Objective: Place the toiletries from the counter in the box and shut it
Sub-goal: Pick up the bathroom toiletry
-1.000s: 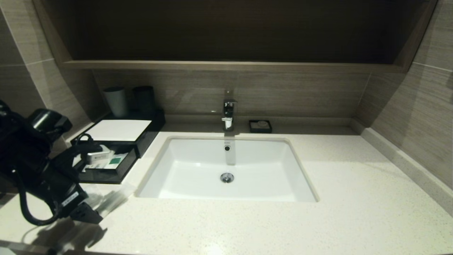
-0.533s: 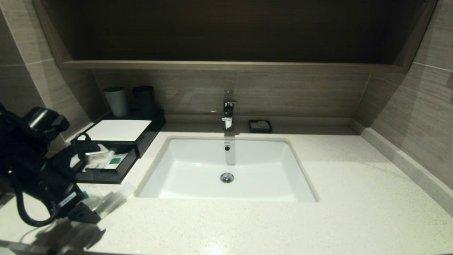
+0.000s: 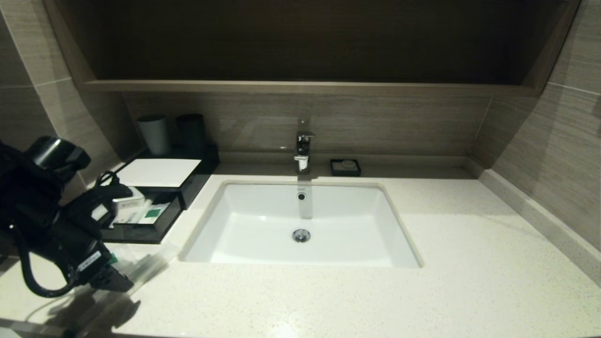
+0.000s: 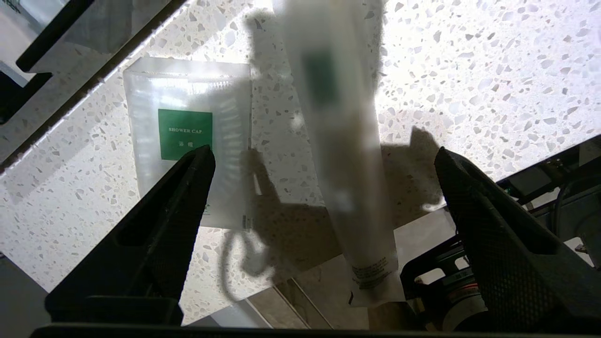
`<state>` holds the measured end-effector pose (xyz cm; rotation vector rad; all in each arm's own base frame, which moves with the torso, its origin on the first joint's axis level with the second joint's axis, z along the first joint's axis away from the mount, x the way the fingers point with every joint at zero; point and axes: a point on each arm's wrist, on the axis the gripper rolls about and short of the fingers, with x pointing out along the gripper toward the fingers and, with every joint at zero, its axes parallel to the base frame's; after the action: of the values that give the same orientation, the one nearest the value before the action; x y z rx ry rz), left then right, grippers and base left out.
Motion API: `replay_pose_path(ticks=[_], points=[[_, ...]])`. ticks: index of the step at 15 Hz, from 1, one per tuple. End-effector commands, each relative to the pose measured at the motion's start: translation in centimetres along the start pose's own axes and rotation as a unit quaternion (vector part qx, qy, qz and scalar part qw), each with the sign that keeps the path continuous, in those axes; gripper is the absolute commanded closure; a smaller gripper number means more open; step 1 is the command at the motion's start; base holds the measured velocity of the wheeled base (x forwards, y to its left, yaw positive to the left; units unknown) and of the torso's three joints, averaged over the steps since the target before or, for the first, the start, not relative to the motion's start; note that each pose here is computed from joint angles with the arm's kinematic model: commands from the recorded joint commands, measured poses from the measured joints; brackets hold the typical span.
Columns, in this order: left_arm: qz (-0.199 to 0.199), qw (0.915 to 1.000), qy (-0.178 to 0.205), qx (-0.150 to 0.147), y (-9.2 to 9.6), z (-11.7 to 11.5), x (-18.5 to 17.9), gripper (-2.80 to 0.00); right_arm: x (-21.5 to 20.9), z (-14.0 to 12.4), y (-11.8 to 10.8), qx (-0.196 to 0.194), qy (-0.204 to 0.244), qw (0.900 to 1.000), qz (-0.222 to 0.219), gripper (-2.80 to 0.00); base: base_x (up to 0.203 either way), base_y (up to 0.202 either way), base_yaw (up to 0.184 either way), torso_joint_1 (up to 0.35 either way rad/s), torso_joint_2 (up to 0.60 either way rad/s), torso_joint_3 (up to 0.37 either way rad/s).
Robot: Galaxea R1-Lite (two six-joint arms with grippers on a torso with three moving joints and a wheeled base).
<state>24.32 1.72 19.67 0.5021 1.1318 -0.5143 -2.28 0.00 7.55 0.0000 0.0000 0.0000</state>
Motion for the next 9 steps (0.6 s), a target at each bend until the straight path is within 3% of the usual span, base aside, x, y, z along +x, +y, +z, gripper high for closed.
replay_pose_path(ticks=[1,9], points=[[0.000,1.0000,-0.003,0.006,-0.25,0.03,-0.26,-2.80,0.00,0.00,0.00,0.000,0.000,1.000,0.000,0.00,0.000,0.000,0.000,0.000,0.00,0.000],[0.007,0.9999,-0.002,0.010,-0.77,-0.14,-0.67,-2.80,0.00,0.00,0.00,0.000,0.000,1.000,0.000,0.00,0.000,0.000,0.000,0.000,0.00,0.000]])
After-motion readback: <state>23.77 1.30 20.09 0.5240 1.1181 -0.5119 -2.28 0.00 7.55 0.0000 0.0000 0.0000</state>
